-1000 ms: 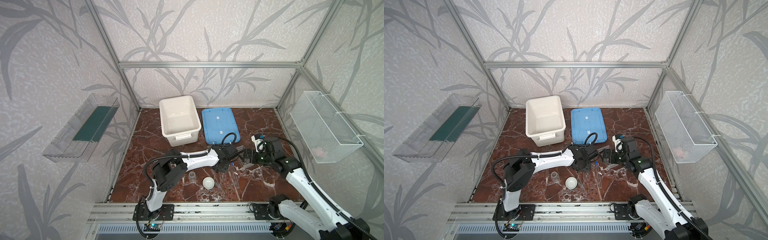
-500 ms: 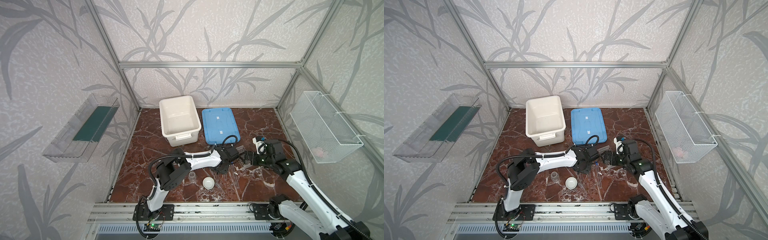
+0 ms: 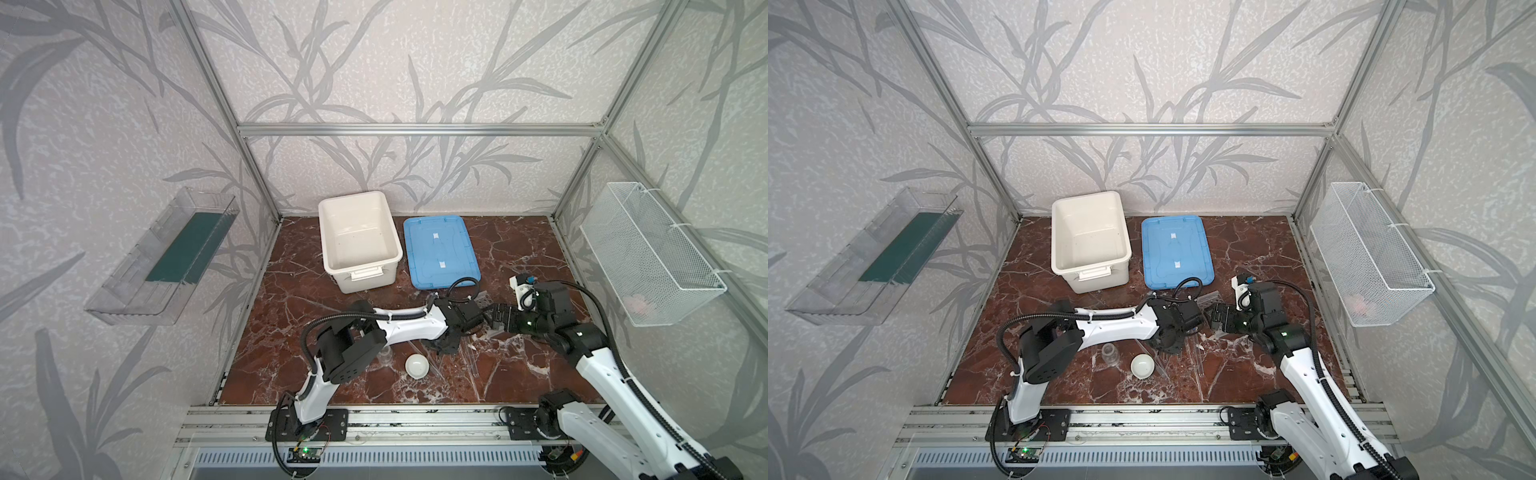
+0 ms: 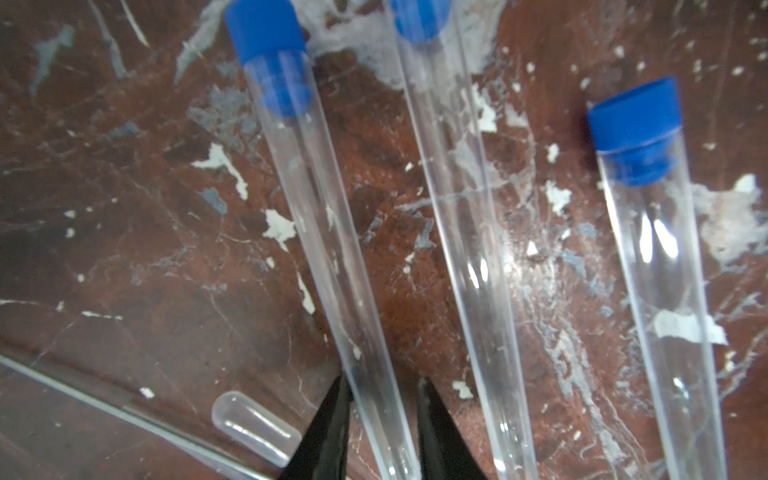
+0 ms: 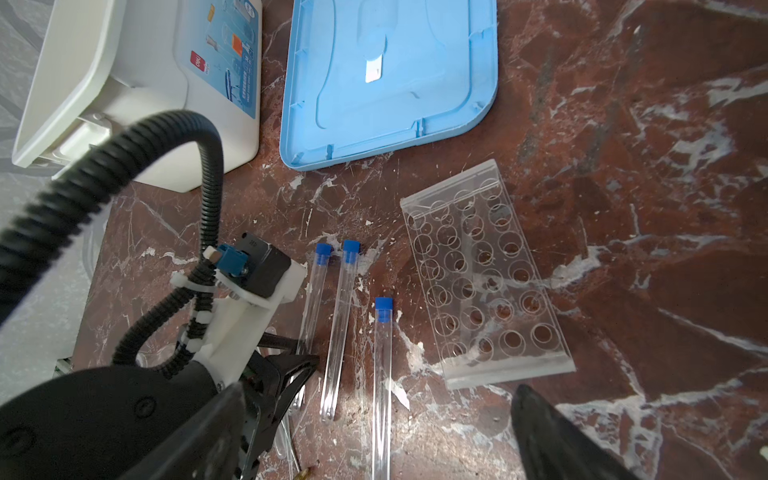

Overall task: Organize the chemistry lab equipment
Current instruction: 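Lower the left gripper onto a blue-capped test tube and close it, then lift the tube upright with the left gripper while the right gripper approaches its cap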

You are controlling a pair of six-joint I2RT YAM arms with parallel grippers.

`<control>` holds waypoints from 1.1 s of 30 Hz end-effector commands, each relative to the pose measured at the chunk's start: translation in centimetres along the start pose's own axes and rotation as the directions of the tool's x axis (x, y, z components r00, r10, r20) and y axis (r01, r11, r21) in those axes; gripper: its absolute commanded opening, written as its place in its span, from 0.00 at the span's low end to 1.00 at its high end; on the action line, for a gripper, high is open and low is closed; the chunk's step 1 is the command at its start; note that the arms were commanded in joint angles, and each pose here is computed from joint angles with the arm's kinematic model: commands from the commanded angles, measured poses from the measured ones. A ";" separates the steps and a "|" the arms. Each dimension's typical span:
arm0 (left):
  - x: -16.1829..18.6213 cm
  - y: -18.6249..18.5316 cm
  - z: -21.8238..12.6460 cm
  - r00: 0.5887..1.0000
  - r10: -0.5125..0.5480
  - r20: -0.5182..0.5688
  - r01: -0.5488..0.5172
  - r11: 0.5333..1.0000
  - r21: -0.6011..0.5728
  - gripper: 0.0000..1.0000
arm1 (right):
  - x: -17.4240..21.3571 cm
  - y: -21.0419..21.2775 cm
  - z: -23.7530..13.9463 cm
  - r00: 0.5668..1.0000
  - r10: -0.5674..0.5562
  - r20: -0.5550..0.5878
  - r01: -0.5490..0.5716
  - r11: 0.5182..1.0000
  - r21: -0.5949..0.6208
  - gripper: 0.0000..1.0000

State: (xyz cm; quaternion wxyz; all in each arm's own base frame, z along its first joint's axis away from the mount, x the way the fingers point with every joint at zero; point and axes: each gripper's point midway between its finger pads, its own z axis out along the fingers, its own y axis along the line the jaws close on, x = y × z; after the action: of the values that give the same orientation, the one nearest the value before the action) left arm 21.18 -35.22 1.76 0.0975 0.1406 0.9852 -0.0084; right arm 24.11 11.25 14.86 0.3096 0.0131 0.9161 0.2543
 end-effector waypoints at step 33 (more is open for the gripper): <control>-7.0 -0.5 -7.7 0.865 0.018 0.501 -0.121 0.977 0.174 0.18 | -2.2 3.0 -0.6 0.999 0.042 -0.016 -0.044 0.984 -0.171 0.97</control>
State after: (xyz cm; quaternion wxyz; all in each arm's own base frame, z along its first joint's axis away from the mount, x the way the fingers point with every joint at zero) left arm 25.51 -35.79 7.99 0.2795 0.1536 0.9444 -0.0796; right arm 24.62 11.92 15.00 0.2827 0.0282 0.9103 0.3010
